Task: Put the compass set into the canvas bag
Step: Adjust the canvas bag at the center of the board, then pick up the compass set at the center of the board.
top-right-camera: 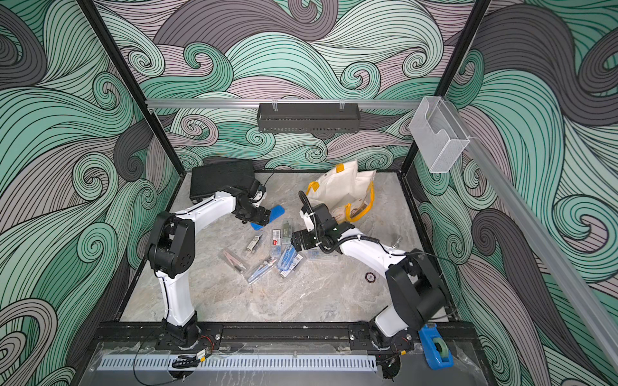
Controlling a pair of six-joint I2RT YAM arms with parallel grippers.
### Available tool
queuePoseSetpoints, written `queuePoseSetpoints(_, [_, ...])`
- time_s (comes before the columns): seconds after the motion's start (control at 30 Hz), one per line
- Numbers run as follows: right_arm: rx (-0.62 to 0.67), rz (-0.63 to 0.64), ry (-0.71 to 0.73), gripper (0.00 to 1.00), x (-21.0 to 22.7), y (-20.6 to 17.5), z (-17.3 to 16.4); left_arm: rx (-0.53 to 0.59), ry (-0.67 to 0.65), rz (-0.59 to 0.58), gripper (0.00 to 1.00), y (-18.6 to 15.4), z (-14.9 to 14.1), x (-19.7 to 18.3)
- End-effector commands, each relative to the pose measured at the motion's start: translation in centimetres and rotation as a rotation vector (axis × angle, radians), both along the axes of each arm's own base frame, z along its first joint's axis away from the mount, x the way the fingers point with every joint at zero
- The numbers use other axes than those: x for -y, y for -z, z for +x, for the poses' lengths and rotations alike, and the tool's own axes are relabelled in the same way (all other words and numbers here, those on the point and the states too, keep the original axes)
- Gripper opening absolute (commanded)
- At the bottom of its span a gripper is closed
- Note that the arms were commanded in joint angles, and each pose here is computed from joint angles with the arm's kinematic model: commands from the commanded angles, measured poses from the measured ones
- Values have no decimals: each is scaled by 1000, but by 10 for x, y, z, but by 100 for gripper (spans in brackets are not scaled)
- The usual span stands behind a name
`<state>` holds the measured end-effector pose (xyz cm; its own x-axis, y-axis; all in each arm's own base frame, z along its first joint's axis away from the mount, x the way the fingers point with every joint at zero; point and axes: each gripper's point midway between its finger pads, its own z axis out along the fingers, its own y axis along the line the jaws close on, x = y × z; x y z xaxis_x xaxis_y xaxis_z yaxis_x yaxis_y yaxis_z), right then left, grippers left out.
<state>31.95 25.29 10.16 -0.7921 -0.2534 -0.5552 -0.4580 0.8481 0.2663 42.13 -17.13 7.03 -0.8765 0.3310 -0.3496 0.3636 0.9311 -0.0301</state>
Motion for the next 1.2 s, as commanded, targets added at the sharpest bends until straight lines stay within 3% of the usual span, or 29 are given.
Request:
queuePoseSetpoints(0.0, [74,-15,86,100,6,-13,42,4,13,31,92,-1,0,-3])
queuePoseSetpoints(0.27, [103,13,146,100,4,-21,105,-4,46,25,90,1,-1,0])
queuePoseSetpoints(0.43, [75,71,181,100,2,-25,126,-15,75,17,88,5,1,5])
queuePoseSetpoints(0.6, [65,138,110,100,-16,-35,119,-25,106,46,88,11,8,7])
queuePoseSetpoints(0.87, [107,118,-21,100,-40,-53,93,5,141,99,90,14,29,12])
queuePoseSetpoints(1.17, [165,122,-25,100,-44,-83,79,-34,203,117,90,23,33,25])
